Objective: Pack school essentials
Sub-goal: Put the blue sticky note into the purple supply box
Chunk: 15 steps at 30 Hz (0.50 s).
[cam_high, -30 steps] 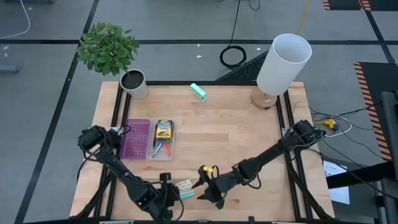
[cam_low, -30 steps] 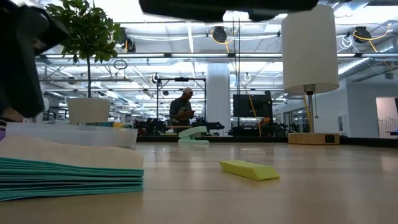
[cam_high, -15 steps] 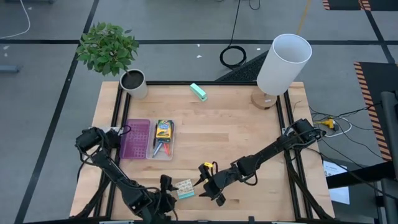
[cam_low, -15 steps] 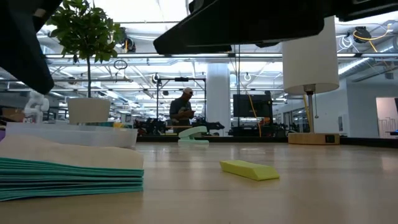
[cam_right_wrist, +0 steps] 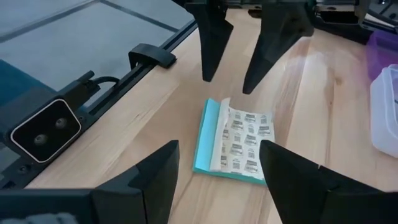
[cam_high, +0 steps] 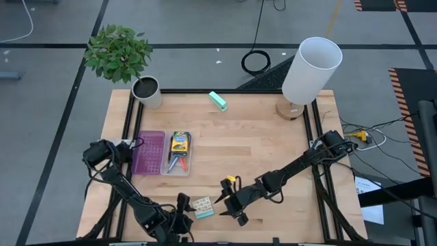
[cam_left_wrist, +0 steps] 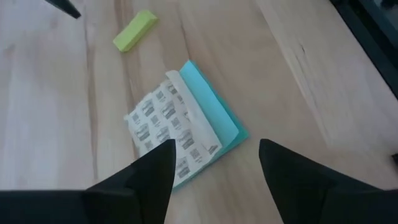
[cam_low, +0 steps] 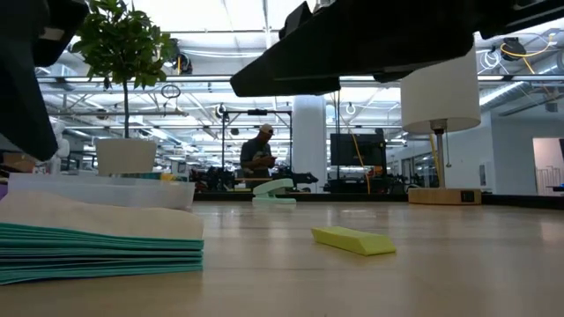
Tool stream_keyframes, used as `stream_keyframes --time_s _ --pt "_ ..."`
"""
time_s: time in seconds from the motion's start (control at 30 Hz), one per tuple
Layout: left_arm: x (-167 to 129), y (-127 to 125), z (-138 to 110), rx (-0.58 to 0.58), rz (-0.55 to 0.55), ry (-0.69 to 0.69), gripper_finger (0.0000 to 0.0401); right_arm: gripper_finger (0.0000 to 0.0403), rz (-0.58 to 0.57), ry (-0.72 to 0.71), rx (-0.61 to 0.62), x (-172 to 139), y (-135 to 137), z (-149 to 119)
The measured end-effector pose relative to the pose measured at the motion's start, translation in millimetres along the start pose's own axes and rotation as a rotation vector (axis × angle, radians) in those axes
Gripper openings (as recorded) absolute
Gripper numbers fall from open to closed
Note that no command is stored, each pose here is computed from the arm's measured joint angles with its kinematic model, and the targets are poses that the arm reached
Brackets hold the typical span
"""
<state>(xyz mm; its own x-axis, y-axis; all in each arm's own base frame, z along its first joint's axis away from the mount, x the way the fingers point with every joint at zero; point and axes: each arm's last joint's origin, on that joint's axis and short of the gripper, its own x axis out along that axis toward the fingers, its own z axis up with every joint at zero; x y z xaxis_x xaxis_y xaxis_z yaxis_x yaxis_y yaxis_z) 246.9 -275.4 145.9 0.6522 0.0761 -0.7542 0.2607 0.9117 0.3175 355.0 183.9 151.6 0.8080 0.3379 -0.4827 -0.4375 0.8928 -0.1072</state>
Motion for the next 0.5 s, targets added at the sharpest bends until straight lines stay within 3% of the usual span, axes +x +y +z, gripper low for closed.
stream_keyframes --time_s 0.27,0.5 --pt "21 -12 -5 0.076 0.005 -0.019 0.0232 0.0217 -0.002 -0.007 0.016 0 0 -3" --pt "32 -18 -7 0.03 0.052 -0.059 0.0232 0.0217 -0.004 -0.007 0.013 0 -1 -3"
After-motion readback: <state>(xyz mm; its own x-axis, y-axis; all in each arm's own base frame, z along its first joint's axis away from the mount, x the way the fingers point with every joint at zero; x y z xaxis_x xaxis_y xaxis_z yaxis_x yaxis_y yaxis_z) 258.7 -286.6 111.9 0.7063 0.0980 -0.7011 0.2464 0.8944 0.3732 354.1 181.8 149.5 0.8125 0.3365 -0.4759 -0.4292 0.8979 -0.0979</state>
